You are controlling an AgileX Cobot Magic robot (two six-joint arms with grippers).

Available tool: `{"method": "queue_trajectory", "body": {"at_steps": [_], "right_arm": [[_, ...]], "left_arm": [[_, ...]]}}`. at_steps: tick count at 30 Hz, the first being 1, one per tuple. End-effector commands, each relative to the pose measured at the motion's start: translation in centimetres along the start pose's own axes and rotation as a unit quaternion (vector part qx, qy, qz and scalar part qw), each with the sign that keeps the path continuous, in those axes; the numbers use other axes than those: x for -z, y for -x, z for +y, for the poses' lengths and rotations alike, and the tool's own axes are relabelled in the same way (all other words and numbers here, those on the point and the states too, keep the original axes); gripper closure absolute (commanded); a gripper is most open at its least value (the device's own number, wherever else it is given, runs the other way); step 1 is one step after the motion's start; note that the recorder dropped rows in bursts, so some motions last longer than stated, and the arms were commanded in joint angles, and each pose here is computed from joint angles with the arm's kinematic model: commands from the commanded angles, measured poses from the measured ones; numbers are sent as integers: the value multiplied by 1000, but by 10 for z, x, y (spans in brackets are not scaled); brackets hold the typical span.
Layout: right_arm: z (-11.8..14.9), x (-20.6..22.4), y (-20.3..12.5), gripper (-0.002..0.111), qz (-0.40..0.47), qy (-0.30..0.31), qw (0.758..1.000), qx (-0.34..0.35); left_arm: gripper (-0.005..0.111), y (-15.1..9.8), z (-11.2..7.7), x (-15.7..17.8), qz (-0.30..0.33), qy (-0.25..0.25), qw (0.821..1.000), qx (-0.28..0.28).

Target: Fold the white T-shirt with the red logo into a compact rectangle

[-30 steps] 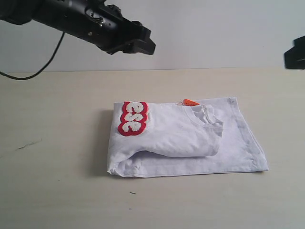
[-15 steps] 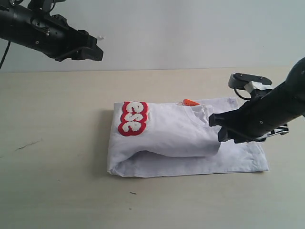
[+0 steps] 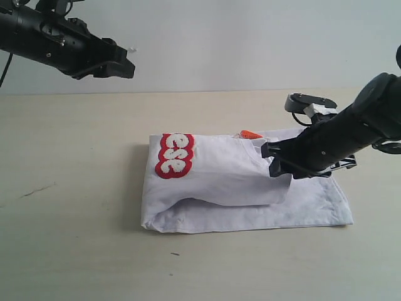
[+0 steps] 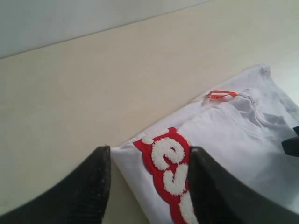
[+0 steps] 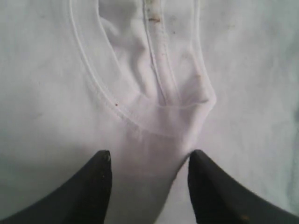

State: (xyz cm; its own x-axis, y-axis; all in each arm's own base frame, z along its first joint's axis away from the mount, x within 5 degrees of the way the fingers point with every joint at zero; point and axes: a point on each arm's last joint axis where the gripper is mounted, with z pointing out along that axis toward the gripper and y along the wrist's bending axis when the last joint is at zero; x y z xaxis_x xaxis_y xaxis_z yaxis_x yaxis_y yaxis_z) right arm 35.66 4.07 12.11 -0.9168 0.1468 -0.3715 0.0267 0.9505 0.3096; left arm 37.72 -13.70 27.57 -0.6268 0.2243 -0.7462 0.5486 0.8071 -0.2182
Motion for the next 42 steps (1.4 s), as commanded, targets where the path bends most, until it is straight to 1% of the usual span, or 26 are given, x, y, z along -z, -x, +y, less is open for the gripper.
{"method": "queue_trajectory", "body": {"at_steps": [1, 6, 14, 23, 33, 37, 40, 42], "right_arm": [[-7, 3, 2, 58, 12, 7, 1000, 10], [-18, 10, 7, 58, 21, 21, 1000, -6], [-11, 7, 9, 58, 9, 56, 998, -2], [-15, -7, 2, 58, 33, 56, 998, -7], [-16, -11, 3, 58, 24, 60, 998, -8], [-19, -20, -1, 58, 37, 59, 997, -18], [-19, -22, -2, 61, 39, 62, 997, -23], [-17, -19, -1, 69, 38, 68, 997, -16]], "left_arm": [[57, 2, -1, 4, -9, 3, 1000, -3], [57, 2, -1, 4, -7, 1, 1000, -2], [57, 2, 0, 4, -10, 3, 1000, -8], [57, 2, -1, 4, -9, 2, 1000, -8], [57, 2, 0, 4, -10, 3, 1000, -8], [57, 1, 0, 3, -8, 3, 1000, -8], [57, -1, 1, 0, -2, 1, 1000, -6], [57, -2, 2, -3, 1, 1, 1000, -5]]}}
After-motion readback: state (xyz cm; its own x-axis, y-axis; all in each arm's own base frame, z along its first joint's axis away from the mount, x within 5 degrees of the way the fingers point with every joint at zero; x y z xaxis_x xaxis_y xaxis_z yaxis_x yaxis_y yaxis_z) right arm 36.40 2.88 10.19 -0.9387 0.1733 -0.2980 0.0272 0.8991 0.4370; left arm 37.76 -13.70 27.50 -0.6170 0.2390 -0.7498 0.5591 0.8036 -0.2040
